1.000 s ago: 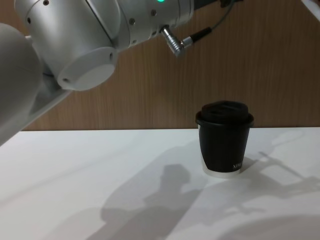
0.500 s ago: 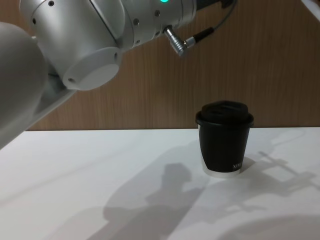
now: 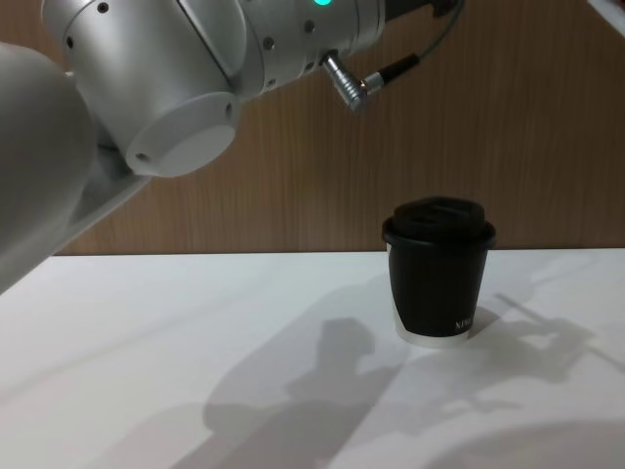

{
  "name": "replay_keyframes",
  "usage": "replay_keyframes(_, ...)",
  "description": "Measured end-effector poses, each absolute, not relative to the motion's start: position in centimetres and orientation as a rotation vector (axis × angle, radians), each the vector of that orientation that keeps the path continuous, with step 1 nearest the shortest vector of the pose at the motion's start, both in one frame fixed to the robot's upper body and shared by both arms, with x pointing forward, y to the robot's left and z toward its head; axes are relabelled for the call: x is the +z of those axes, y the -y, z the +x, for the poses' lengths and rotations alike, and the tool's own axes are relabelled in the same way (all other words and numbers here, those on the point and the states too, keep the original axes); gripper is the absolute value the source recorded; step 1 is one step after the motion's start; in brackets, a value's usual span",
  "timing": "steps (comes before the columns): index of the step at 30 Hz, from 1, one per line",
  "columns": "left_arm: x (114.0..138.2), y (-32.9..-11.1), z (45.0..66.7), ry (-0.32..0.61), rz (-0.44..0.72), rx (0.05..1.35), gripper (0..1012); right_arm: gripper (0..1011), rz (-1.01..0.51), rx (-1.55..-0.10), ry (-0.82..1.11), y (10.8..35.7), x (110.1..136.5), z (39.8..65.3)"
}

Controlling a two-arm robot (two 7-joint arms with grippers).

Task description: Pick up the straw with one hand, pass it to the other hand, and insert it into the cup.

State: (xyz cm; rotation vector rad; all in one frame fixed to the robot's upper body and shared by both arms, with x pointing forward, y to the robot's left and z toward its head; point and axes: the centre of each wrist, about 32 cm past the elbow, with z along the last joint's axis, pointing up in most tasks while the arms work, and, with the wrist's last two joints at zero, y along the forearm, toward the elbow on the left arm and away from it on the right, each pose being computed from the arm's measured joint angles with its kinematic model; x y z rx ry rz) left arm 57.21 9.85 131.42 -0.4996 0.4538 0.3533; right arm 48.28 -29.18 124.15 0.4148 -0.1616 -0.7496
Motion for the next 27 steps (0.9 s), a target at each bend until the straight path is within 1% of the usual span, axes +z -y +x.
replay_keyframes(3, 131.42, -9.84, 57.21, -0.454, -0.500, 0.353, 149, 0, 0.415, -0.750, 0.162, 29.18, 124.15, 48.28)
replay_keyframes(6, 131.43, -9.82, 57.22, -0.454, -0.500, 0.353, 85, 0, 0.415, -0.750, 0.161, 29.18, 124.15, 48.28)
replay_keyframes(11, 131.44, -9.81, 57.23, -0.454, -0.501, 0.354, 39, 0, 0.415, -0.750, 0.161, 29.18, 124.14, 48.28)
replay_keyframes(14, 131.43, -9.82, 57.23, -0.454, -0.500, 0.354, 30, 0, 0.415, -0.750, 0.162, 29.18, 124.15, 48.28)
replay_keyframes(16, 131.44, -9.83, 57.24, -0.454, -0.501, 0.356, 19, 19, 0.415, -0.750, 0.162, 29.17, 124.15, 48.28)
replay_keyframes(18, 131.44, -9.83, 57.25, -0.454, -0.501, 0.356, 15, 84, 0.415, -0.750, 0.162, 29.17, 124.15, 48.28)
replay_keyframes(20, 131.44, -9.83, 57.24, -0.454, -0.501, 0.356, 15, 118, 0.415, -0.750, 0.162, 29.18, 124.15, 48.28)
replay_keyframes(21, 131.44, -9.83, 57.24, -0.454, -0.501, 0.356, 16, 171, 0.415, -0.750, 0.162, 29.18, 124.15, 48.28)
replay_keyframes(22, 131.43, -9.83, 57.25, -0.454, -0.501, 0.356, 15, 181, 0.415, -0.750, 0.162, 29.18, 124.15, 48.28)
replay_keyframes(23, 131.44, -9.83, 57.24, -0.454, -0.501, 0.356, 15, 243, 0.415, -0.750, 0.162, 29.18, 124.15, 48.28)
replay_keyframes(24, 131.43, -9.83, 57.24, -0.454, -0.501, 0.356, 15, 243, 0.415, -0.750, 0.162, 29.18, 124.15, 48.28)
replay_keyframes(27, 131.43, -9.82, 57.24, -0.454, -0.500, 0.356, 15, 338, 0.415, -0.750, 0.162, 29.18, 124.15, 48.28)
